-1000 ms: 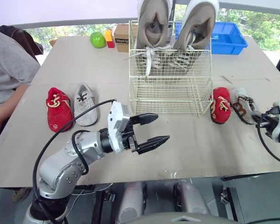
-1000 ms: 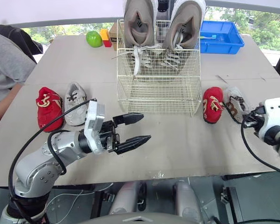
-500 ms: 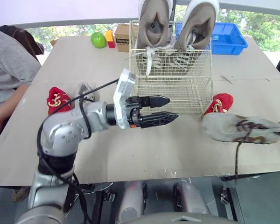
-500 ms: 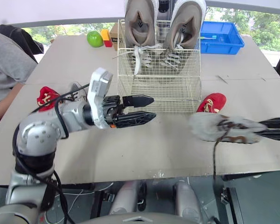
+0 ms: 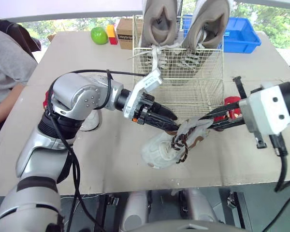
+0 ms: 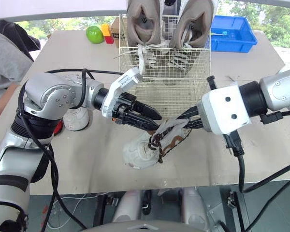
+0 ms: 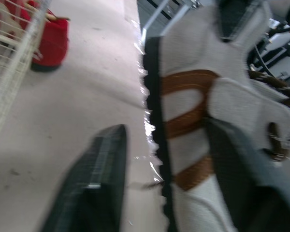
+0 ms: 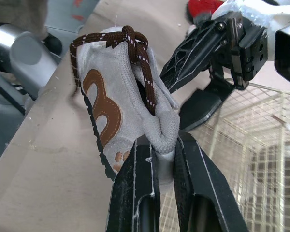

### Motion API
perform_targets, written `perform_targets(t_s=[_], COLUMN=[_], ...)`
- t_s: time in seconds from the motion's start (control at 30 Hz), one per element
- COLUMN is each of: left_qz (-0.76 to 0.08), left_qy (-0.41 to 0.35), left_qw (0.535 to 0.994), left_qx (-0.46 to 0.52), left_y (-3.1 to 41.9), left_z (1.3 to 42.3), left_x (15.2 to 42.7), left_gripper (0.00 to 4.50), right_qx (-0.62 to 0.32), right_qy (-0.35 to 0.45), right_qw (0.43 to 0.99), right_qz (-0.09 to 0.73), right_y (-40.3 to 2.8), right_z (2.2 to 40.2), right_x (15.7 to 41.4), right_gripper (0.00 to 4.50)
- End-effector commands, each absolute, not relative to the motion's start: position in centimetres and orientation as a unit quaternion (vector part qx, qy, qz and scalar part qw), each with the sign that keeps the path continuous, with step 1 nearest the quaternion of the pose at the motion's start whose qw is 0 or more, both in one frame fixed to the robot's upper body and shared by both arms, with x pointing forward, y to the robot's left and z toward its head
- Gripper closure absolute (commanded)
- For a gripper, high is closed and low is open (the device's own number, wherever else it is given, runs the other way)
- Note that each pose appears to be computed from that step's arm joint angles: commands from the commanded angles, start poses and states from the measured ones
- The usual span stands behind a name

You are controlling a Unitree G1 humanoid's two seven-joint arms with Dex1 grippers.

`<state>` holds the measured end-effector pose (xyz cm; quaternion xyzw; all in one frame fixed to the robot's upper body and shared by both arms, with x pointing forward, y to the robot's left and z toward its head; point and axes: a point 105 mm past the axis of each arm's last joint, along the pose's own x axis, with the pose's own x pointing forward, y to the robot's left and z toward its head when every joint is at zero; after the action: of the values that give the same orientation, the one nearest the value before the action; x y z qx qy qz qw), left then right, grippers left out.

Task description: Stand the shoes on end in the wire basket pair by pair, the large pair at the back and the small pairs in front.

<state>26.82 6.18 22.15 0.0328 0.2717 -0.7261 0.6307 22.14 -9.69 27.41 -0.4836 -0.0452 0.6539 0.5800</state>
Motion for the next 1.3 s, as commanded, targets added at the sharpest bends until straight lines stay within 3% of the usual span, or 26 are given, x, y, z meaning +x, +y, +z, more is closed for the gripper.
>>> perform_targets(t_s=[0.03,0.1,0.27,0.43,0.53,0.67,0.83,0.87,0.97,1.0,1.07,1.2,1.23,1.3], left_qz=[-0.739,-0.746,-0.737,-0.738,-0.734,-0.732,-0.727,-0.73,-0.732,-0.733,-0.731,-0.706,-0.685,-0.643], left_qy=[0.284,0.273,0.27,0.29,0.286,0.287,0.275,0.265,0.243,0.229,0.202,0.123,0.072,-0.009], left_qw=[0.611,0.606,0.617,0.607,0.614,0.616,0.628,0.629,0.631,0.634,0.642,0.68,0.706,0.746], left_qx=[0.01,-0.052,-0.051,-0.06,-0.038,-0.046,-0.04,-0.051,-0.081,-0.091,-0.114,-0.152,-0.164,-0.171], left_y=[6.2,6.8,8.9,9.4,9.5,8.9,8.7,8.6,8.3,8.4,8.6,9.0,9.0,8.7], left_z=[22.5,24.2,23.7,23.1,21.9,21.4,21.2,21.6,22.6,23.0,23.9,26.0,27.2,28.8], left_x=[25.8,26.0,25.6,24.7,24.8,24.9,25.4,25.5,25.7,25.7,25.8,27.0,27.8,28.9], left_gripper=[3.41,4.1,2.5,0.35,0.35,1.55,3.71,3.92,3.94,3.94,3.94,3.94,3.94,3.94], right_qx=[-0.508,-0.509,-0.507,-0.506,-0.499,-0.492,-0.481,-0.474,-0.448,-0.443,-0.423,-0.325,-0.279,-0.197], right_qy=[-0.091,-0.094,-0.099,-0.106,-0.111,-0.117,-0.114,-0.107,-0.094,-0.071,-0.052,0.011,0.021,-0.002], right_qw=[0.585,0.582,0.577,0.572,0.573,0.575,0.58,0.587,0.624,0.639,0.68,0.781,0.812,0.856], right_qz=[0.625,0.627,0.633,0.637,0.64,0.643,0.648,0.647,0.633,0.625,0.597,0.534,0.512,0.477], right_y=[-9.5,-9.4,-9.4,-9.2,-9.0,-8.8,-8.8,-8.9,-9.0,-9.7,-10.7,-12.8,-13.3,-13.1], right_z=[29.4,29.2,29.1,29.2,29.4,29.6,29.6,29.5,29.6,29.0,28.7,28.0,27.5,27.5], right_x=[22.4,22.4,22.4,22.3,22.2,22.0,21.8,22.0,23.0,23.5,24.4,25.6,25.7,26.1], right_gripper=[4.5,4.5,4.5,4.5,4.5,4.5,4.5,4.5,4.5,3.92,3.39,1.27,0.89,0.85])
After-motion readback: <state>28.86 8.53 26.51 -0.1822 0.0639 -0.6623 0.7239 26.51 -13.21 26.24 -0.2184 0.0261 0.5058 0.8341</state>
